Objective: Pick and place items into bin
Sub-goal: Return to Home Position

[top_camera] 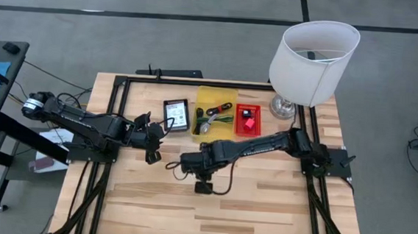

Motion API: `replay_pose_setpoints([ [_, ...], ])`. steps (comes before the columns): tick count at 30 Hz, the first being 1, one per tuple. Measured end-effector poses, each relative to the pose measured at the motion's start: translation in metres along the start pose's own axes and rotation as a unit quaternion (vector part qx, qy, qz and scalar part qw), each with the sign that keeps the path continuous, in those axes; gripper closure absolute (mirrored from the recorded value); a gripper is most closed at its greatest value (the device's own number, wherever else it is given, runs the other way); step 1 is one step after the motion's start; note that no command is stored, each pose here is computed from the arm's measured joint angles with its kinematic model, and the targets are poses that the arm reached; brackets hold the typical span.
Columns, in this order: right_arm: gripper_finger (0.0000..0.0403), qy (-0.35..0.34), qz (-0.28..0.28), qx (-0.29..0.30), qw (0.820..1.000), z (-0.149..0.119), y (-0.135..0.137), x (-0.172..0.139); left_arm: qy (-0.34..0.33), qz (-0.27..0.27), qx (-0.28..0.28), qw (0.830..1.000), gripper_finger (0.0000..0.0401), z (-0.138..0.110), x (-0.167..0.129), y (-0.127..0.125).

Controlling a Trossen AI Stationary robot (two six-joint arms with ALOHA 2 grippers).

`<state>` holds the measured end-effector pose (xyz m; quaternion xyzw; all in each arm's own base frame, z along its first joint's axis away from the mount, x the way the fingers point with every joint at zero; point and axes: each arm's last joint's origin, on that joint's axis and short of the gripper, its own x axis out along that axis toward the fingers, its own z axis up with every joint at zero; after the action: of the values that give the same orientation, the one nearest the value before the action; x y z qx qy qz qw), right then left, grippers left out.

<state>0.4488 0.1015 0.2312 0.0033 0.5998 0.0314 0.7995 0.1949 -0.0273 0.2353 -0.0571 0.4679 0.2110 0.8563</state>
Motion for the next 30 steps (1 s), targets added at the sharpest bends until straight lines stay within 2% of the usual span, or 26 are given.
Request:
replay_pose_setpoints([
  [3,0.0329,-0.035,0.015,-0.023,0.999,0.001,0.013,-0.015,0.000,0.000,0.000,1.000,0.0294,0.000,0.000,0.000],
  [8,0.0329,-0.099,0.032,-0.058,0.993,-0.002,0.029,-0.061,-0.013,-0.007,-0.006,1.000,0.0294,0.000,-0.007,0.003],
  [15,0.0329,-0.166,0.038,-0.075,0.982,-0.023,0.044,-0.131,-0.075,-0.041,-0.037,0.996,0.0294,-0.010,-0.024,0.017],
  [19,0.0329,-0.184,0.021,-0.077,0.980,-0.039,0.053,-0.158,-0.121,-0.067,-0.059,0.989,0.0294,-0.031,-0.019,0.026],
  [24,0.0329,-0.233,0.040,-0.087,0.968,-0.057,0.061,-0.196,-0.151,-0.079,-0.078,0.982,0.0294,-0.067,0.011,0.034],
  [30,0.0329,-0.294,0.071,-0.102,0.948,-0.084,0.065,-0.245,-0.084,-0.040,-0.050,0.994,0.0294,-0.120,0.054,0.042],
])
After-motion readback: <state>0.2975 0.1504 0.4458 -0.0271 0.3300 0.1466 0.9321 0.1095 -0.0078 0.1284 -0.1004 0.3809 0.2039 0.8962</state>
